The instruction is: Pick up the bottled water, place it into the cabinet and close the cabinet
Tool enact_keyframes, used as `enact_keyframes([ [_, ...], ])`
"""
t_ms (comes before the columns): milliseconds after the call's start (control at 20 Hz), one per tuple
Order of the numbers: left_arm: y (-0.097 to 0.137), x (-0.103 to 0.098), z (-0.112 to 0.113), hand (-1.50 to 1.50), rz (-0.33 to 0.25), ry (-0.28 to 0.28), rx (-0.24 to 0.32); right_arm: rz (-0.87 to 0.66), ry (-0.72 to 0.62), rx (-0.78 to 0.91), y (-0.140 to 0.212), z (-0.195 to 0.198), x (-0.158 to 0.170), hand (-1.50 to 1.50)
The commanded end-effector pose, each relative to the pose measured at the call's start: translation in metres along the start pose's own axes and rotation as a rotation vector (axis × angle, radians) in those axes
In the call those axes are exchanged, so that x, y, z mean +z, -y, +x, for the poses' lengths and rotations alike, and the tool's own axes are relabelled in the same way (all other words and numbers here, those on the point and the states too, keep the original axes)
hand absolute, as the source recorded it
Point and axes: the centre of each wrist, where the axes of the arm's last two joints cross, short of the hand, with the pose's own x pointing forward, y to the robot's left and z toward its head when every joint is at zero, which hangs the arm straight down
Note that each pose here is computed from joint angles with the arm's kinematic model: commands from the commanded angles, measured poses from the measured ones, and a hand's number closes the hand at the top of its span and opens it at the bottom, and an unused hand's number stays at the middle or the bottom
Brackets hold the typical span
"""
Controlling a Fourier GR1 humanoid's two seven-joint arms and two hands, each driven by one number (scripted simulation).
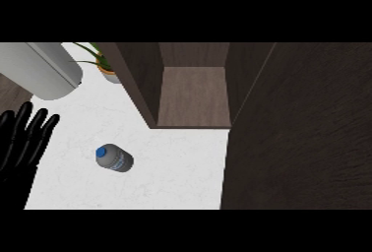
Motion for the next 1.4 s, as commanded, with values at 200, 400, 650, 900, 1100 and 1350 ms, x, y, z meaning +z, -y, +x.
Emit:
enact_keyframes([
  [200, -0.015, 0.026, 0.041, -1.50, -0.043, -0.074, 0.099, 0.074, -0.035, -0.055, -0.031, 0.035, 0.008, -1.50],
  [400, -0.038, 0.037, 0.044, -1.50, -0.028, -0.091, 0.109, 0.088, -0.031, -0.045, -0.023, 0.044, 0.014, -1.50],
  [650, -0.017, 0.048, 0.043, -1.50, 0.017, -0.136, 0.112, 0.071, -0.006, -0.049, -0.025, 0.058, 0.003, -1.50],
  [900, -0.026, 0.038, 0.050, -1.50, -0.016, -0.166, 0.067, 0.063, -0.032, -0.072, -0.050, 0.069, 0.019, -1.50],
  [1100, -0.018, 0.053, 0.023, -1.50, -0.031, -0.203, 0.001, 0.076, -0.033, -0.057, -0.048, 0.071, 0.018, -1.50],
  [1350, -0.019, 0.015, 0.001, -1.50, -0.021, -0.244, 0.006, 0.082, -0.037, -0.062, -0.042, 0.081, 0.027, -1.50],
])
